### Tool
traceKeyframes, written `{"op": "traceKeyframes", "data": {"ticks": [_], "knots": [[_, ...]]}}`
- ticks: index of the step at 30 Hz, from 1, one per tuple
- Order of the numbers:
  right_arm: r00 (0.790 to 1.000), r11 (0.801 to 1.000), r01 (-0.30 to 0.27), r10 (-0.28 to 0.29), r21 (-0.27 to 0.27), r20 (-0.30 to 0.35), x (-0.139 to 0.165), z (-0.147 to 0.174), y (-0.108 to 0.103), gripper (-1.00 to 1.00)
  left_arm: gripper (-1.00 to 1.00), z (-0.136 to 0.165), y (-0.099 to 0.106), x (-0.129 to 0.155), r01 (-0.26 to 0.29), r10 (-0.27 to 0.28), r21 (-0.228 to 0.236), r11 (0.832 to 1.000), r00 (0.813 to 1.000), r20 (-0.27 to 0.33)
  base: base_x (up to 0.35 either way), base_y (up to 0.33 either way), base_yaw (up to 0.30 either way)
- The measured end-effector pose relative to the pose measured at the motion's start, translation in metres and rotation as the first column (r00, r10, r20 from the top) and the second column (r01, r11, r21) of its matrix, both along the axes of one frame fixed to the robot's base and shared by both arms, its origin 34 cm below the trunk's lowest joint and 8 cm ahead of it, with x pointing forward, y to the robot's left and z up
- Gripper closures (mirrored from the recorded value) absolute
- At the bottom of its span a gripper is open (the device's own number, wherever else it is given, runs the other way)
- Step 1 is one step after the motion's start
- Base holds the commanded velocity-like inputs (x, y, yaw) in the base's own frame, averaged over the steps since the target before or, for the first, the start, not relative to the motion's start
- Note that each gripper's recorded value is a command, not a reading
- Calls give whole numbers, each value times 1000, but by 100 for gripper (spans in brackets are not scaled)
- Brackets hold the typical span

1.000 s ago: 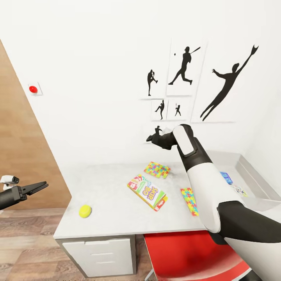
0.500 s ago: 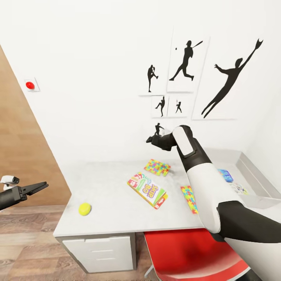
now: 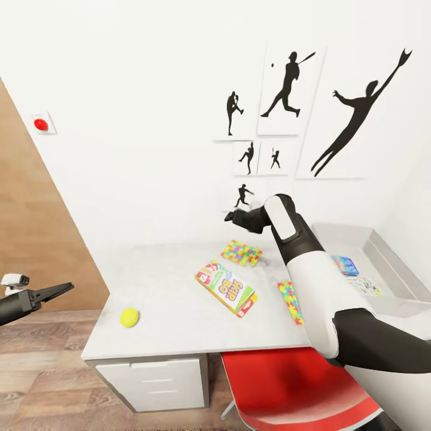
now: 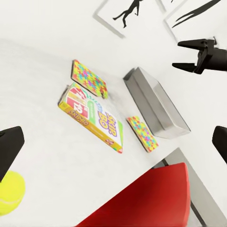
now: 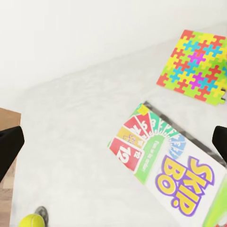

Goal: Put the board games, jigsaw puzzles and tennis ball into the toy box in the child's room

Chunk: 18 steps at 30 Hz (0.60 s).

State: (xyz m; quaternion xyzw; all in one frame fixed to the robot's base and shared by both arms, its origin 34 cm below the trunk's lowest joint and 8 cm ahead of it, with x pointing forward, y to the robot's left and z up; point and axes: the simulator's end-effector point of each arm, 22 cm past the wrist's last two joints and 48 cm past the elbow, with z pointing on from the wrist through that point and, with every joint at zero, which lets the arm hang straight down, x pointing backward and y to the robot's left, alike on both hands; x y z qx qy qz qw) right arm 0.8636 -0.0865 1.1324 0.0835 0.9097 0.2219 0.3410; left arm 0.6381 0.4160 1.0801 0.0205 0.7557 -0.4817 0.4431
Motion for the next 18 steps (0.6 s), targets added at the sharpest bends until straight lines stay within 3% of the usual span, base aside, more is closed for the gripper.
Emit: {"op": "traceKeyframes", "data": {"ticks": [9,18], "knots": [[1000,1000,-7,7,-4,-29,0,-16,0,-100,-100,6,26,1,-69,70,-10,998,997,30,0,0,0],[999,1000,-9,8,-5,-45,1,-27,1,-100,-100,15,45,-1,-96,96,-1,995,995,40,0,0,0]]}}
